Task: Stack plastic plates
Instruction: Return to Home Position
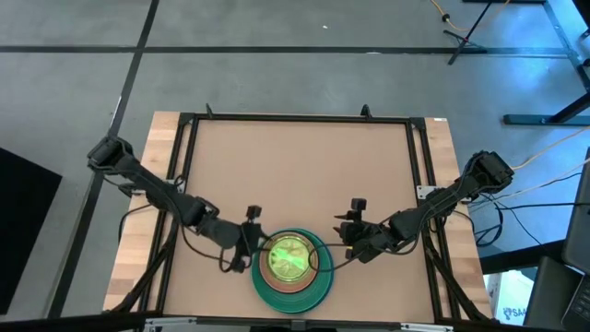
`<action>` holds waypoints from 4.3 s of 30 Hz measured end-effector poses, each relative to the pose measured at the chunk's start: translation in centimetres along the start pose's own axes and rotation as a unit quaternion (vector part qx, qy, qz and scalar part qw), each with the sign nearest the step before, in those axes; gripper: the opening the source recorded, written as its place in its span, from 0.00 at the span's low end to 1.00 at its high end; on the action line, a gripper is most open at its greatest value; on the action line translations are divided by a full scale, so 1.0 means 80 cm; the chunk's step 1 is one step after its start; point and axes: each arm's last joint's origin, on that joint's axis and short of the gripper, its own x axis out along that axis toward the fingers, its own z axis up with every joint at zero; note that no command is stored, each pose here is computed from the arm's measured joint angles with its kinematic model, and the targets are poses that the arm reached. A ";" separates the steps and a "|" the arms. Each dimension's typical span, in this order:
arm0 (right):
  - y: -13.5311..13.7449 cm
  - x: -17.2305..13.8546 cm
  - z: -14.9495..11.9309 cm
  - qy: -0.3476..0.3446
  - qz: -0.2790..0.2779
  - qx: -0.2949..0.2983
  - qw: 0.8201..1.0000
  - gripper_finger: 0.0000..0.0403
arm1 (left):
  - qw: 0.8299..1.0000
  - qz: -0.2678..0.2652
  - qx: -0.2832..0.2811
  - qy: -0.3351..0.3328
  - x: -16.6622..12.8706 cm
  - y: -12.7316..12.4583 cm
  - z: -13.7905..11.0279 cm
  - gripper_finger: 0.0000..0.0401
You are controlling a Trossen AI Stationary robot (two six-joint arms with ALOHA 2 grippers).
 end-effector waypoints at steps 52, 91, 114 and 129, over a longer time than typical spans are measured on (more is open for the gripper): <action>-0.146 -0.069 -0.156 -0.341 0.061 0.221 0.912 0.00 | 0.954 0.136 -0.127 -0.234 -0.132 0.135 -0.193 0.02; -0.141 -0.082 -0.167 -0.397 0.180 0.155 0.886 0.01 | 0.947 0.074 -0.107 -0.293 -0.136 0.128 -0.200 0.02; -0.142 -0.081 -0.167 -0.398 0.166 0.148 0.890 0.01 | 0.951 0.028 -0.071 -0.301 -0.137 0.121 -0.197 0.02; -0.142 -0.081 -0.167 -0.399 0.168 0.148 0.889 0.01 | 0.951 0.029 -0.071 -0.301 -0.137 0.121 -0.197 0.02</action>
